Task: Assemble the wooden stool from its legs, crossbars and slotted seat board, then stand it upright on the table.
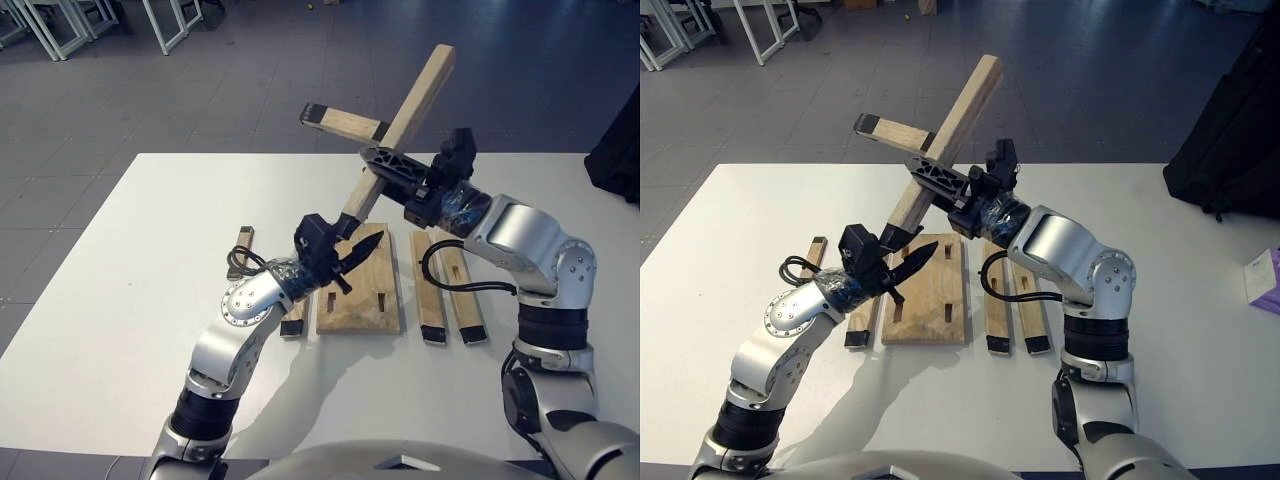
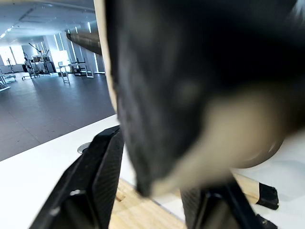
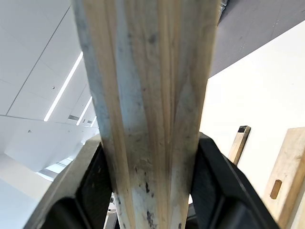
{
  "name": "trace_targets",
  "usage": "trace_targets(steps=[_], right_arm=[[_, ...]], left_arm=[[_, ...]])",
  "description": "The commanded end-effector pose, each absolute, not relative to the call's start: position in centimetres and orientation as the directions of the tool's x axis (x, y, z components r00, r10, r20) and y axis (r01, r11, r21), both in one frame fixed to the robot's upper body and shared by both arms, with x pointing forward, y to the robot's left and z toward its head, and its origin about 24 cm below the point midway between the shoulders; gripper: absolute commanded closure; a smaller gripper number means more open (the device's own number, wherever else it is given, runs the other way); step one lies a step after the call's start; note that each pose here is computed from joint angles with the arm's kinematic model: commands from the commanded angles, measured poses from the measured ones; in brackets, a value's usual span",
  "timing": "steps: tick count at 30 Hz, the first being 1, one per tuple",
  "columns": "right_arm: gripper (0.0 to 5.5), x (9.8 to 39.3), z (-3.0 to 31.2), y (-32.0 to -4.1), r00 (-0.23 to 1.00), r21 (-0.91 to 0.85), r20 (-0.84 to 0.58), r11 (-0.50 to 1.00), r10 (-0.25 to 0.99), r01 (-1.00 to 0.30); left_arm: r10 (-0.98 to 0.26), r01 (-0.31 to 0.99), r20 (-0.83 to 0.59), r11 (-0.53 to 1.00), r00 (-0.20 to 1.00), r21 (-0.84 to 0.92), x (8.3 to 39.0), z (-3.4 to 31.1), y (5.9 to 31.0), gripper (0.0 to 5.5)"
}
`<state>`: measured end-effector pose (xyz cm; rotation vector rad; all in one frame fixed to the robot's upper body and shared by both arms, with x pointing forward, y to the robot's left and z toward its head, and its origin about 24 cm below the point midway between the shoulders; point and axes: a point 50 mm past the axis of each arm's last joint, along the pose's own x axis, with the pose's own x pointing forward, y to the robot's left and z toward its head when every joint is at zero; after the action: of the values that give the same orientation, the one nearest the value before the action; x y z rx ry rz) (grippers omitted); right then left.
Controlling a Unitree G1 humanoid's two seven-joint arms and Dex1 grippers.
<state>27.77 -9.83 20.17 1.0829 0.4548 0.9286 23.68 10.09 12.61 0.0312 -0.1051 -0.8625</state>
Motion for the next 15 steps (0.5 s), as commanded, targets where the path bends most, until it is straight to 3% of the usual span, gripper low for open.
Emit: trace_targets(steps=[1,5,9,15], right_arm=[[3.47,27.8,20.3,-10.7,0.579,0.890,0.114,0.176,0.807,-0.422],[3.47,28.1,20.3,-12.3,0.639,0.882,0.105,0.226,0.762,-0.414],[3.47,28.3,20.6,-13.8,0.713,0.851,0.139,0.286,0.688,-0.441],[3.47,28.3,20.8,-14.2,0.724,0.786,0.189,0.340,0.663,-0.516]], left_arm=[[-0.742,0.735,0.020,0.666,0.670,0.127,24.3,12.5,12.5,3.10],[-0.717,0.717,-0.096,0.660,0.690,0.224,24.8,12.4,15.1,2.44],[-0.726,0.785,-0.340,0.443,0.597,0.433,24.9,11.3,14.1,2.42],[-0.675,0.789,-0.469,0.290,0.570,0.541,25.3,11.1,13.8,2.42]])
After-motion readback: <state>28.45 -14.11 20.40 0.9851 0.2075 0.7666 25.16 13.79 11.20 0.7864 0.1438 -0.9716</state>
